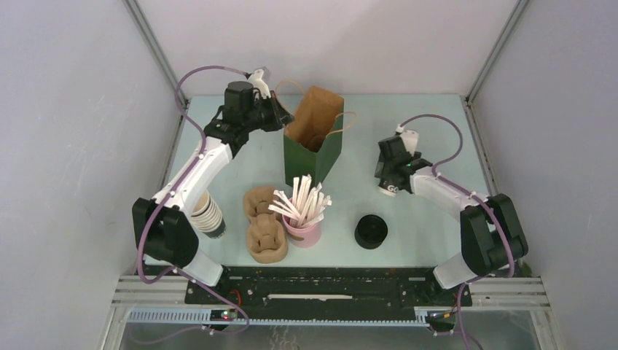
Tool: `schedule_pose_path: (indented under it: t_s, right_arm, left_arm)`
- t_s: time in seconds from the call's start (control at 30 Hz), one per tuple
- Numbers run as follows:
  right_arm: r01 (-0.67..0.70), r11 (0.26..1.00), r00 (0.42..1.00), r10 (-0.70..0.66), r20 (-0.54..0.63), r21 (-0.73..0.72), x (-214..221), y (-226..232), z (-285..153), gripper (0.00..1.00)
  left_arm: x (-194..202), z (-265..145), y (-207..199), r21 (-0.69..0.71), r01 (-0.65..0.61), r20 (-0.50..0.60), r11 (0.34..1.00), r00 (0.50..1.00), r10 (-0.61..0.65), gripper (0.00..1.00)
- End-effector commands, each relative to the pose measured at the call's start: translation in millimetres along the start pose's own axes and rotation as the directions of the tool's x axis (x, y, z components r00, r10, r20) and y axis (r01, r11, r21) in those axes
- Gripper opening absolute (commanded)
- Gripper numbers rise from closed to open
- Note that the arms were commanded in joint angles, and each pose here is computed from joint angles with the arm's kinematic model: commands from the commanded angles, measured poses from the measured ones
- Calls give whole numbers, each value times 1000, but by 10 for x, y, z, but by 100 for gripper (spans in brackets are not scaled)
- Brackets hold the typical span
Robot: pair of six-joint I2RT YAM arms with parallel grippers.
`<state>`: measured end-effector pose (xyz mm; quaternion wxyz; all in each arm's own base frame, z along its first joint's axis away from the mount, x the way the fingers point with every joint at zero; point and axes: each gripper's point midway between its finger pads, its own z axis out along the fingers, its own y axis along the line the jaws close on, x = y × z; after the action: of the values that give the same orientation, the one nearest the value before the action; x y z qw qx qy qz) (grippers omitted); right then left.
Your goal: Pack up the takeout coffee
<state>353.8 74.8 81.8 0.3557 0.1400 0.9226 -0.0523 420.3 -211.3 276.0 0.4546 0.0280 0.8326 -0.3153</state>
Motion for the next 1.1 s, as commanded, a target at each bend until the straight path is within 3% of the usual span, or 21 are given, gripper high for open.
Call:
schedule_pose_path:
  t_s: [0.0, 0.17, 0.33, 0.67, 1.07]
  right_arm:
    - [34, 999, 946, -33, 323, 2, -447, 398, -123, 66]
    - [92, 993, 862, -116, 493, 72, -467, 815, -133, 67]
    - [190, 977, 804, -209, 556, 93, -292, 1092, -151, 71]
    - [262, 961, 789, -265, 554, 87, 90, 1175, -96, 75]
    - [302, 949, 784, -300, 544, 87, 357, 1058, -135, 88]
  left_arm:
    - [7, -57, -7, 14, 10, 7, 1000, 1000, -10, 0]
    - [-11, -69, 25, 7, 12, 13, 1000, 1000, -12, 0]
    - [-4, -50, 48, 6, 16, 11, 1000, 1000, -16, 0]
    - [-22, -57, 57, 14, 28, 15, 1000, 999, -29, 0]
    - [-33, -72, 45, 20, 29, 20, 999, 999, -30, 0]
